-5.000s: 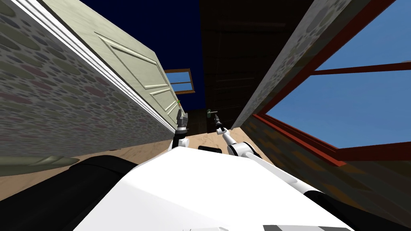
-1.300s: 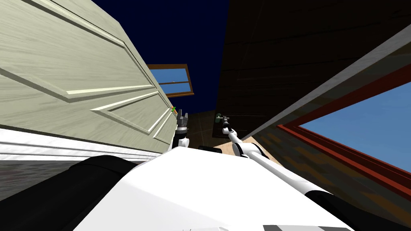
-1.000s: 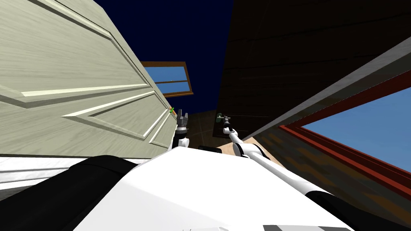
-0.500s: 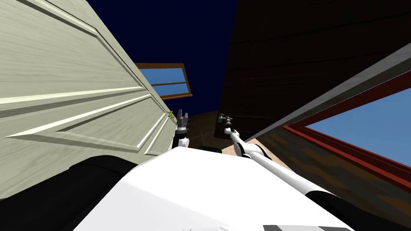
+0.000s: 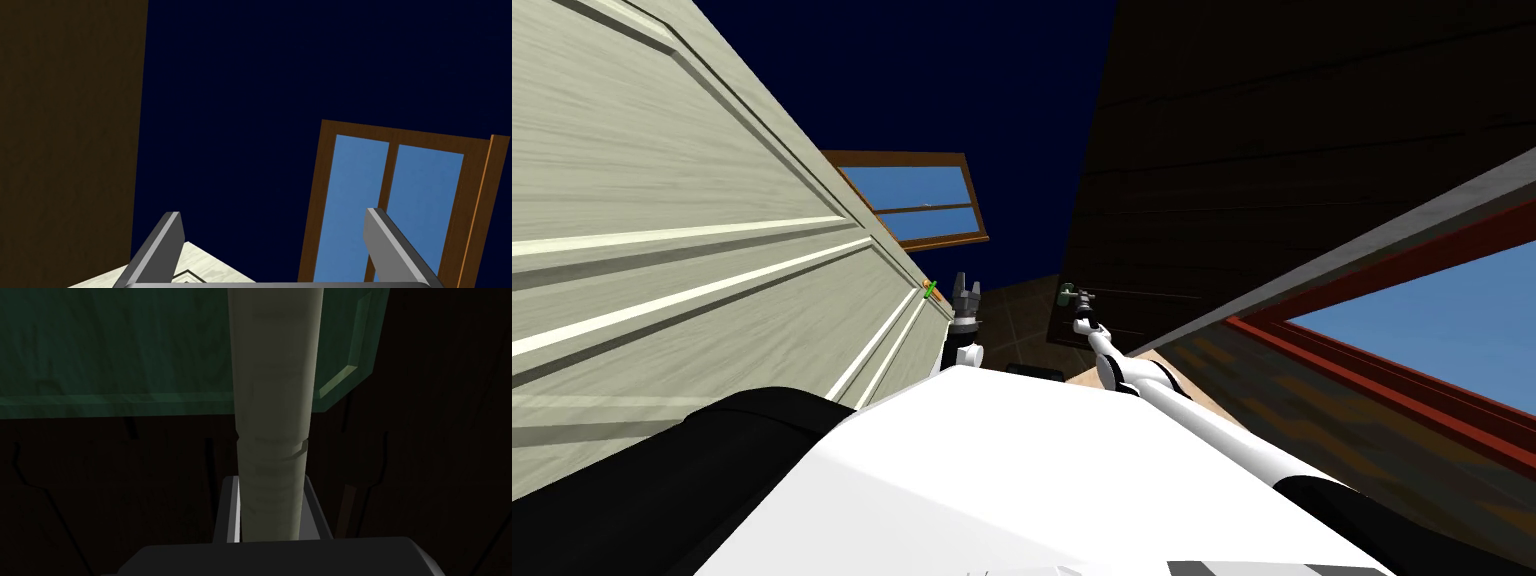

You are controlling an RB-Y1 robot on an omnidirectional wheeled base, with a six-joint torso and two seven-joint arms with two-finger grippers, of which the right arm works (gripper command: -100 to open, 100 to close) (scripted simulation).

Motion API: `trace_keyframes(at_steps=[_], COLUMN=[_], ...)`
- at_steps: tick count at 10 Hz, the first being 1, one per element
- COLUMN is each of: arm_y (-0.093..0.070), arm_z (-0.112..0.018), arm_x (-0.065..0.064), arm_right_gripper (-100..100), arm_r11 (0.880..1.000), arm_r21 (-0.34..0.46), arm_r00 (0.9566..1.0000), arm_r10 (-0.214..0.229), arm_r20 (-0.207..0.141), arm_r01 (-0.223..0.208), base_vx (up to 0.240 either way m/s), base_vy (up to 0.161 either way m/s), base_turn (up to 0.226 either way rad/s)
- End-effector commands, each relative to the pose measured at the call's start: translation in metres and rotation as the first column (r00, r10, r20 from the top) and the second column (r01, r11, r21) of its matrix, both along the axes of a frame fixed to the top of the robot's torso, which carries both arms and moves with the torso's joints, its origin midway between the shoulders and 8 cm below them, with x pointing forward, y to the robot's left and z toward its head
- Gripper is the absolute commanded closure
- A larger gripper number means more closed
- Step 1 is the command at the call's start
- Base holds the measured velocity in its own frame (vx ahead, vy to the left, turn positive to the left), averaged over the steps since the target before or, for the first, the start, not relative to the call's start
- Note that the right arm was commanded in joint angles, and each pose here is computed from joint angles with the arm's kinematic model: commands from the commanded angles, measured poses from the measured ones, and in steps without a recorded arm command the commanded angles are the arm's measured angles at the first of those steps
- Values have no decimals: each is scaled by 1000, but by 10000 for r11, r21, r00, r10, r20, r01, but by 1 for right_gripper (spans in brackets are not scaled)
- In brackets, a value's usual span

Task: Push the door open

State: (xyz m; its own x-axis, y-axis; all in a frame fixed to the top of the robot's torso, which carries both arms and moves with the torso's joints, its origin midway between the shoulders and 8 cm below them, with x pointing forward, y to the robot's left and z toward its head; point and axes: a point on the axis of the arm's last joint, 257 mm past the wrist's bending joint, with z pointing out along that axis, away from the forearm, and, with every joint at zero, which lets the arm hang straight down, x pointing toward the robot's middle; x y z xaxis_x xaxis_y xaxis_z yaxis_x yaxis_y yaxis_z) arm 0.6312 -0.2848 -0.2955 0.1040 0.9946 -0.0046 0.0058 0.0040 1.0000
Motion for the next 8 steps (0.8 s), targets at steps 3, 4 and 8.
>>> trace_keyframes(at_steps=[3,4,8], arm_y=[-20,-25,-45], arm_z=[1,0,0], arm_x=[-3,-4,-7], arm_right_gripper=[100,100,100], arm_r11=[9994,9991,9969], arm_r21=[-11,-9,-3], arm_r00=[9994,9991,9969], arm_r10=[-332,-435,-788], arm_r20=[21,19,14], arm_r01=[332,435,788], base_vx=[162,171,122], base_vy=[67,76,39], base_turn=[-45,-41,-25])
